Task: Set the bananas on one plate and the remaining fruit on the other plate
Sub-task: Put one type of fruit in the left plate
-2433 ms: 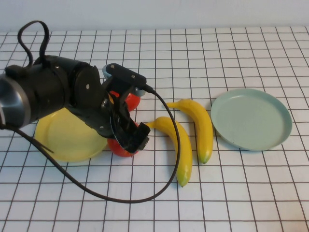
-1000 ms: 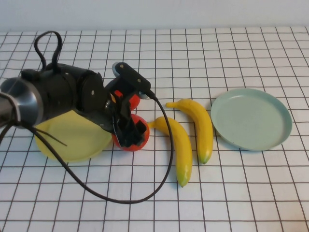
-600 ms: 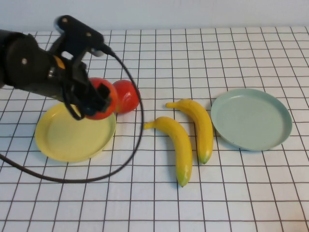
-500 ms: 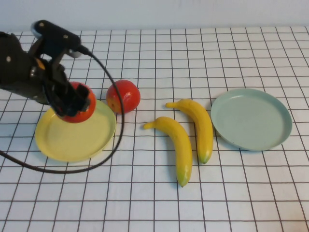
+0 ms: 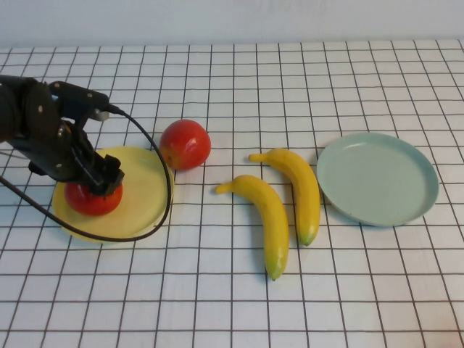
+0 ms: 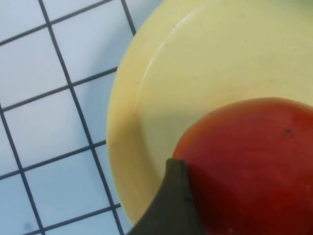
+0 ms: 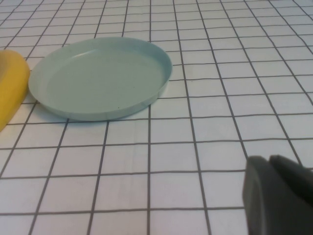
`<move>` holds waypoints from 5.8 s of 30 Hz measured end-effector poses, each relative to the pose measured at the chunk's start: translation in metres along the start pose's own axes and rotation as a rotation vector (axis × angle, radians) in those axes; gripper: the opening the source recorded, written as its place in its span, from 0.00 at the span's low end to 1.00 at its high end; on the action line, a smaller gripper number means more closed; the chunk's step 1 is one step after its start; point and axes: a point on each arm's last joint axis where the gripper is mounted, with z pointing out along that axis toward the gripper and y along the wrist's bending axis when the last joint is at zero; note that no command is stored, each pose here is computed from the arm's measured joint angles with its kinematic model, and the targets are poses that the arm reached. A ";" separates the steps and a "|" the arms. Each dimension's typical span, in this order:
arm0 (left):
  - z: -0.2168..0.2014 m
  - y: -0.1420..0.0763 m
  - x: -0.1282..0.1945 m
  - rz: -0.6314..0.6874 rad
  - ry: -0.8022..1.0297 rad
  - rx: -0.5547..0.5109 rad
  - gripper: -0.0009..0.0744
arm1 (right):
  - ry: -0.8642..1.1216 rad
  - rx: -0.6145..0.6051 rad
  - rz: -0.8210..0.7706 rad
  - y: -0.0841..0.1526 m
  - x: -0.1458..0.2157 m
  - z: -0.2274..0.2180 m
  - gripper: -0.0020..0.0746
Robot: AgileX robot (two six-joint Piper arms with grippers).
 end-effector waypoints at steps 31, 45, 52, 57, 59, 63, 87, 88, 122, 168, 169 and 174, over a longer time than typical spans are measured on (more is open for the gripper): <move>-0.064 0.002 -0.025 0.001 -0.126 0.032 0.90 | 0.000 0.000 0.000 0.000 0.000 0.000 0.01; -0.171 -0.018 0.027 -0.140 -0.342 0.147 0.05 | 0.004 0.000 0.000 0.000 0.000 0.000 0.01; -0.230 -0.036 0.102 -0.230 -0.581 0.126 0.01 | 0.003 0.000 0.000 0.000 0.000 0.000 0.01; -0.244 -0.046 0.155 -0.238 -0.775 0.069 0.01 | 0.003 0.000 0.000 0.000 0.000 0.000 0.01; -0.235 -0.049 0.171 -0.236 -0.795 0.054 0.01 | 0.003 0.000 0.000 0.000 0.000 0.000 0.01; -0.221 -0.057 0.202 -0.228 -0.810 0.039 0.01 | 0.003 0.000 0.000 0.000 0.000 0.000 0.01; -0.110 -0.066 0.296 -0.136 -0.862 -0.276 0.01 | 0.004 0.000 0.000 0.000 0.001 0.000 0.01; -0.105 -0.066 0.298 -0.139 -0.857 -0.279 0.01 | 0.004 0.000 0.000 0.000 0.001 0.000 0.01; -0.094 -0.067 0.303 -0.148 -0.802 -0.271 0.01 | 0.008 -0.001 0.006 0.000 0.001 0.000 0.01; -0.094 -0.067 0.303 -0.148 -0.802 -0.271 0.01 | 0.015 -0.038 0.010 0.008 -0.053 0.003 0.01; -0.094 -0.067 0.303 -0.148 -0.802 -0.271 0.01 | 0.019 -0.035 0.002 0.007 -0.045 0.004 0.01; -0.094 -0.067 0.303 -0.148 -0.802 -0.271 0.01 | -0.087 -0.015 -0.058 0.003 -0.018 0.005 0.01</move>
